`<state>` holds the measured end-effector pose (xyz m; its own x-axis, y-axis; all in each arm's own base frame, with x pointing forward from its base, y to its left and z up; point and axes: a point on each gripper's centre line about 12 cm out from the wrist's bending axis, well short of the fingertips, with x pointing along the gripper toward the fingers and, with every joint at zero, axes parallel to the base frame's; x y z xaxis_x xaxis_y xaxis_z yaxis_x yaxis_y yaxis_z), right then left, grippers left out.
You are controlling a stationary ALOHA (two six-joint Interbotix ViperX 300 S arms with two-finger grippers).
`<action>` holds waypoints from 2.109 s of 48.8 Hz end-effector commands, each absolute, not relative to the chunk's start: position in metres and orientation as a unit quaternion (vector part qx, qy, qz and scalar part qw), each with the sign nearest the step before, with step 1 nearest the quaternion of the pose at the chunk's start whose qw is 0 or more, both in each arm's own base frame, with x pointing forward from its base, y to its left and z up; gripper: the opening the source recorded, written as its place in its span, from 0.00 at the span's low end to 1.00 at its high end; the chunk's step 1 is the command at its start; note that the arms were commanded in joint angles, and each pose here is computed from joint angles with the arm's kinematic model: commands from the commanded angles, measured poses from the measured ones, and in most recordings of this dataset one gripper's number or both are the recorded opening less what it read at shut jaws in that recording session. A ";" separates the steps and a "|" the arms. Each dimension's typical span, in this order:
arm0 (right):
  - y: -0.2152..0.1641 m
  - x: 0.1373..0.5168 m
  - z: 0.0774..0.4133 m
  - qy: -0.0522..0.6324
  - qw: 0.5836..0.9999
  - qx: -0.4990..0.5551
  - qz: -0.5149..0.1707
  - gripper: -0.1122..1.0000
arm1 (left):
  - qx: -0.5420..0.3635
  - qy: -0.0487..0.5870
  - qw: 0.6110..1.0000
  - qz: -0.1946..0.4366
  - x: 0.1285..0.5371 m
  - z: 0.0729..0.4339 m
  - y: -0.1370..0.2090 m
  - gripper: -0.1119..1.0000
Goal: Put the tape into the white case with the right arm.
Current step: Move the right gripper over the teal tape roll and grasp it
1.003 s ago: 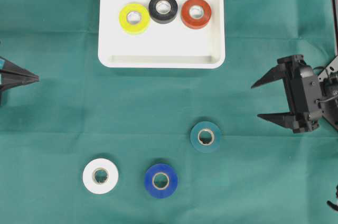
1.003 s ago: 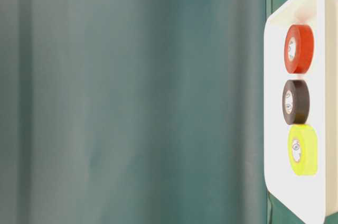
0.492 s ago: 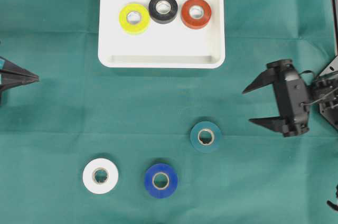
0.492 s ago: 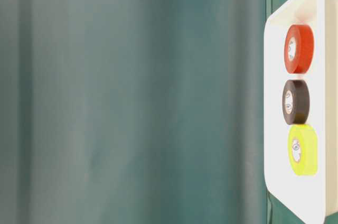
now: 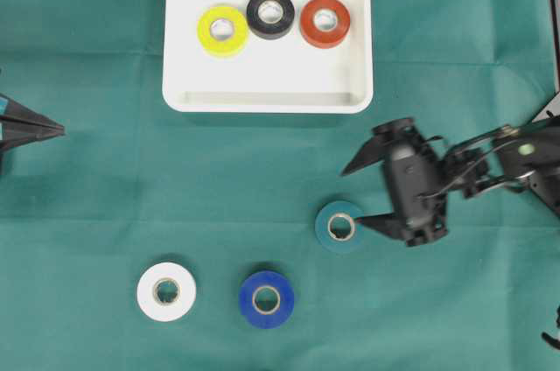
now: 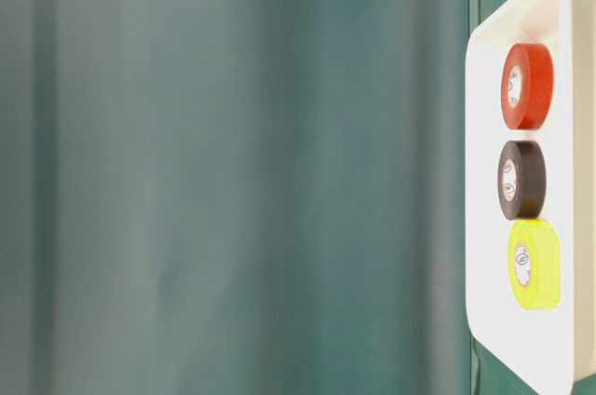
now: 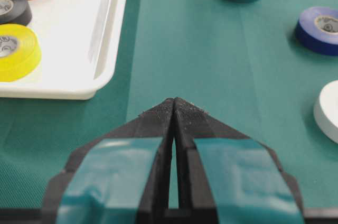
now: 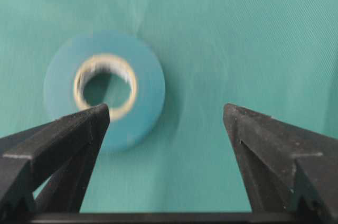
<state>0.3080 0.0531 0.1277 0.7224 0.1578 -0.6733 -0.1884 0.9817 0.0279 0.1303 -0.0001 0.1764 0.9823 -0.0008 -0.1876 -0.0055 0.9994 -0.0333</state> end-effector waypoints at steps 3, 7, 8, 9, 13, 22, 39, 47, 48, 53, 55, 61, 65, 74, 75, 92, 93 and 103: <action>0.062 0.328 0.132 0.348 0.931 -0.025 0.104 0.78 | -0.017 0.090 0.996 0.002 0.132 0.181 0.000 0.10; 0.064 0.333 0.126 0.357 0.928 -0.026 0.104 0.78 | -0.017 0.090 0.996 0.002 0.132 0.181 0.000 0.10; 0.064 0.334 0.125 0.358 0.928 -0.025 0.103 0.78 | -0.017 0.090 0.996 0.002 0.132 0.180 0.000 0.10; 0.064 0.335 0.124 0.359 0.927 -0.026 0.104 0.78 | -0.017 0.090 0.996 0.002 0.132 0.181 0.000 0.10; 0.064 0.335 0.123 0.361 0.926 -0.026 0.103 0.78 | -0.017 0.090 0.996 0.002 0.132 0.181 0.000 0.10; 0.064 0.336 0.123 0.361 0.927 -0.024 0.103 0.78 | -0.017 0.090 0.996 0.002 0.132 0.181 0.000 0.10; 0.067 0.340 0.118 0.416 0.904 -0.048 0.083 0.78 | -0.017 0.090 0.996 0.002 0.132 0.181 0.000 0.10; 0.074 0.347 0.116 0.442 0.891 -0.063 0.075 0.78 | -0.017 0.089 0.996 0.002 0.132 0.181 0.000 0.10; 0.074 0.348 0.116 0.446 0.890 -0.065 0.073 0.78 | -0.017 0.090 0.996 0.002 0.132 0.181 0.000 0.10; 0.073 0.351 0.114 0.465 0.880 -0.071 0.063 0.78 | -0.017 0.090 0.996 0.002 0.132 0.181 0.000 0.10; 0.074 0.352 0.114 0.470 0.878 -0.074 0.061 0.78 | -0.017 0.089 0.996 0.002 0.132 0.181 0.000 0.10; 0.073 0.354 0.112 0.478 0.873 -0.076 0.055 0.78 | -0.017 0.090 0.996 0.002 0.132 0.181 0.000 0.10; 0.073 0.354 0.112 0.478 0.873 -0.076 0.055 0.78 | -0.017 0.090 0.996 0.002 0.132 0.181 0.000 0.10; 0.072 0.354 0.112 0.481 0.872 -0.076 0.054 0.73 | -0.017 0.090 0.996 0.002 0.132 0.181 0.000 0.10; 0.072 0.353 0.111 0.482 0.871 -0.076 0.053 0.70 | -0.017 0.090 0.996 0.002 0.132 0.181 0.000 0.10; 0.075 0.355 0.114 0.485 0.870 -0.068 0.050 0.10 | -0.017 0.090 0.996 0.002 0.132 0.181 0.000 0.10; 0.075 0.355 0.114 0.485 0.871 -0.068 0.050 0.10 | -0.017 0.090 0.996 0.002 0.132 0.181 0.000 0.10; 0.078 0.361 0.122 0.474 0.877 -0.066 0.051 0.10 | -0.017 0.089 0.996 0.002 0.132 0.181 0.000 0.10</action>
<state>0.3516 0.0728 0.1064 0.5041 0.0129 -0.8636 -0.1523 0.9855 -0.0742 0.1302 -0.0001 0.1757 0.9820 -0.0008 -0.1891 -0.0056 0.9994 -0.0333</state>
